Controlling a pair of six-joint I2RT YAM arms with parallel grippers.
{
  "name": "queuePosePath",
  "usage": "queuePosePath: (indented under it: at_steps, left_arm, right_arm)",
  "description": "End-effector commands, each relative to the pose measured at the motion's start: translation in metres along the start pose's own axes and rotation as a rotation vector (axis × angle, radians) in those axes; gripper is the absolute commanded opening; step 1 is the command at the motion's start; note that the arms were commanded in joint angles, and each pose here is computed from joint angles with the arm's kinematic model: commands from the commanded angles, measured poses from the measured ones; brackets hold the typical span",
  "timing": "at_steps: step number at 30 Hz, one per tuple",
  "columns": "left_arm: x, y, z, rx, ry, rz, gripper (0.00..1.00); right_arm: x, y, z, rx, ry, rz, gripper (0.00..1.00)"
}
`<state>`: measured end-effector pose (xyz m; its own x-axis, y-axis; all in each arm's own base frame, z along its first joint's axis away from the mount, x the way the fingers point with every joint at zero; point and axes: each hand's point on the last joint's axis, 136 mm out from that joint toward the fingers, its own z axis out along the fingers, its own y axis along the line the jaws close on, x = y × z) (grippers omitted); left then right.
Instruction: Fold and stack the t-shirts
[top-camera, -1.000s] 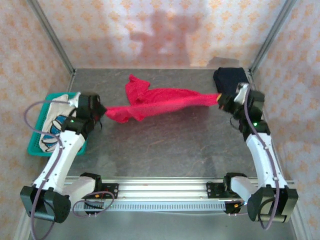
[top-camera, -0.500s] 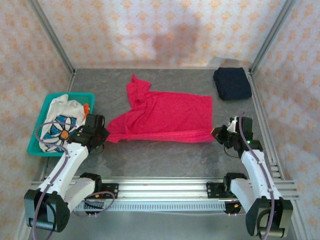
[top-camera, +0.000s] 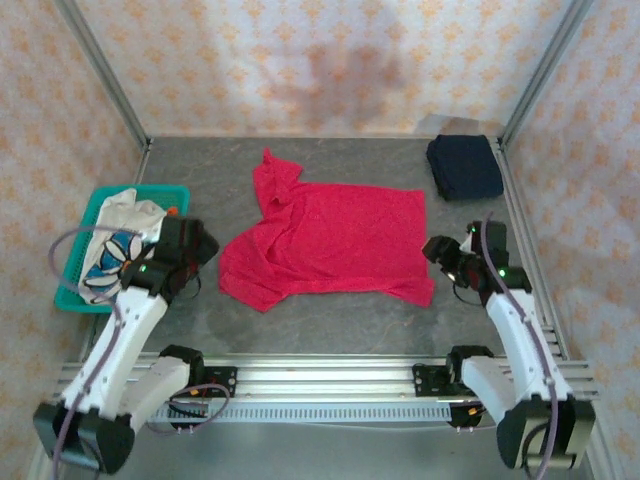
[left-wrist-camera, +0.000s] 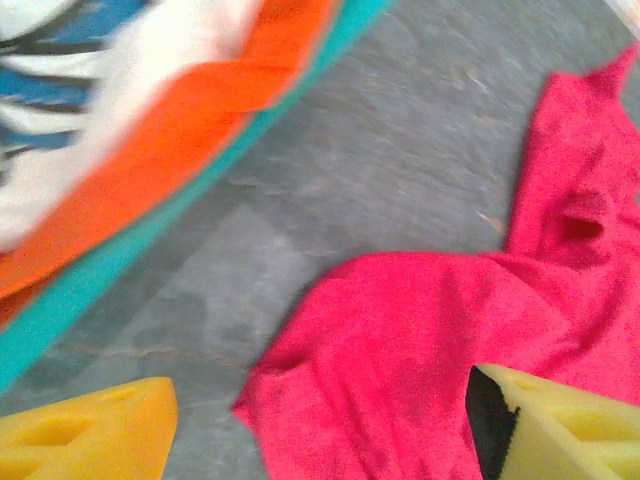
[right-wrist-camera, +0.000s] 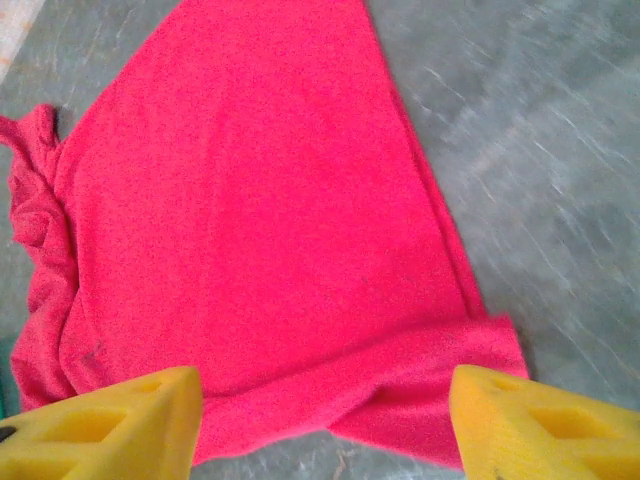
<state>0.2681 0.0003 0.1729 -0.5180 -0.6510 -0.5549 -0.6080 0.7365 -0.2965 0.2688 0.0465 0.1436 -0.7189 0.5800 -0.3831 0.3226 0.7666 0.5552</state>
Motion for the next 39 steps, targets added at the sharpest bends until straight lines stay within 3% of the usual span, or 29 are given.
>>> queuePosePath:
  at_steps: [1, 8, 12, 16, 18, 20, 34, 39]
  left_arm:
    - [-0.005, -0.053, 0.025, 0.019, -0.01, 0.163, 0.77]
    - [-0.029, -0.171, 0.107, 0.078, 0.009, 0.236, 0.73]
    - [-0.036, -0.222, 0.169, 0.045, 0.058, 0.252, 0.61]
    - [-0.046, -0.246, 0.215, 0.006, 0.09, 0.223, 0.43]
    - [-0.046, -0.242, 0.239, -0.041, 0.114, 0.182, 0.29]
    - [-0.045, -0.237, 0.257, -0.055, 0.142, 0.132, 0.25]
    - [-0.027, -0.184, 0.321, -0.163, 0.274, -0.042, 0.24]
    - [-0.043, -0.174, 0.341, -0.156, 0.281, -0.076, 0.23]
  right_arm:
    - [-0.031, 0.025, 0.026, -0.024, -0.067, -0.104, 0.61]
    - [-0.077, 0.059, 0.12, -0.025, -0.059, -0.157, 0.44]
    - [-0.098, 0.063, 0.161, -0.005, -0.051, -0.145, 0.34]
    - [-0.107, 0.064, 0.185, 0.007, -0.041, -0.136, 0.29]
    - [-0.111, 0.06, 0.191, 0.028, -0.038, -0.133, 0.26]
    - [-0.115, 0.056, 0.195, 0.039, -0.041, -0.124, 0.25]
    - [-0.116, 0.002, 0.233, 0.156, 0.066, -0.042, 0.21]
    - [-0.128, -0.013, 0.252, 0.206, 0.094, -0.01, 0.19]
